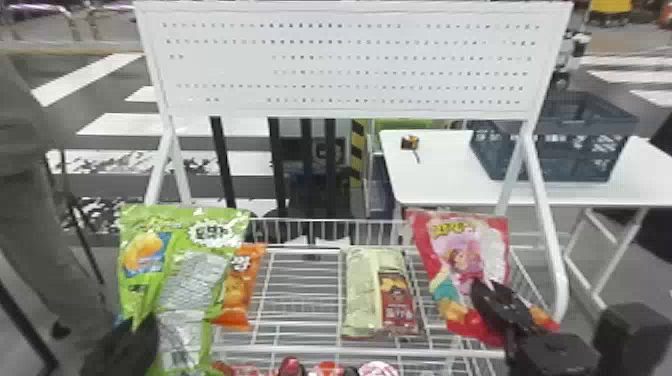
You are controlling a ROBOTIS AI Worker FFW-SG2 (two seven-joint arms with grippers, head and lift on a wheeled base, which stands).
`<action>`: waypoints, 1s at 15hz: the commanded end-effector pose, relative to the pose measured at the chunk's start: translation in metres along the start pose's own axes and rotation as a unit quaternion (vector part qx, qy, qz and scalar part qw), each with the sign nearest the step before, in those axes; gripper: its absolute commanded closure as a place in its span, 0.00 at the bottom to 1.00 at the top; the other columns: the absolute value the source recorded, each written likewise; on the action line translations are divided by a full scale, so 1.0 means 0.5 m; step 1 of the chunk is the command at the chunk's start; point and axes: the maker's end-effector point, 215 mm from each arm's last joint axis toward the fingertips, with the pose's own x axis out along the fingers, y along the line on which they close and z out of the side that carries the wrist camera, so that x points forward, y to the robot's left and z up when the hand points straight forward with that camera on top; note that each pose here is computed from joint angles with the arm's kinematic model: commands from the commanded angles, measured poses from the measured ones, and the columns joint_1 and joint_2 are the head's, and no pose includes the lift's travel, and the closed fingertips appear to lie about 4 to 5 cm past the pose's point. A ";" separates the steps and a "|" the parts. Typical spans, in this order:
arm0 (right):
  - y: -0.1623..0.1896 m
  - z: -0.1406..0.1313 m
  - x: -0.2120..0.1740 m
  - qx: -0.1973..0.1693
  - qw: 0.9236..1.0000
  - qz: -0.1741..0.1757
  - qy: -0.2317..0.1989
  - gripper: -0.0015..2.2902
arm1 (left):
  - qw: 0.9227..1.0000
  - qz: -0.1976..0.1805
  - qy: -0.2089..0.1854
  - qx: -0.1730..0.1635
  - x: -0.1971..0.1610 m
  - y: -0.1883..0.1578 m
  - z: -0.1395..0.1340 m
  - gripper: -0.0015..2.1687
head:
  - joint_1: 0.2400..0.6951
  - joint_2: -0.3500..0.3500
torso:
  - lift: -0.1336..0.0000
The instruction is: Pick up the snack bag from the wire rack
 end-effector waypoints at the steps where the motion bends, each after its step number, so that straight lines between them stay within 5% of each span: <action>1: 0.010 0.039 -0.090 0.006 0.999 -0.002 -0.039 0.98 | 1.000 0.000 -0.001 0.001 -0.001 0.000 0.004 0.86 | 0.57 0.50 | 1.00; 3: -0.004 0.063 -0.166 0.003 0.997 -0.014 -0.071 0.98 | 1.000 -0.001 -0.001 0.000 -0.003 -0.002 0.004 0.86 | 0.57 0.50 | 1.00; 7: -0.042 0.057 -0.261 -0.024 0.996 -0.039 -0.070 0.98 | 1.000 0.003 -0.002 0.000 -0.006 0.003 0.005 0.86 | 0.57 0.50 | 1.00; 15: -0.049 0.061 -0.284 -0.023 0.997 -0.040 -0.067 0.98 | 1.000 0.006 0.000 0.003 -0.009 0.009 0.003 0.86 | 0.57 0.50 | 1.00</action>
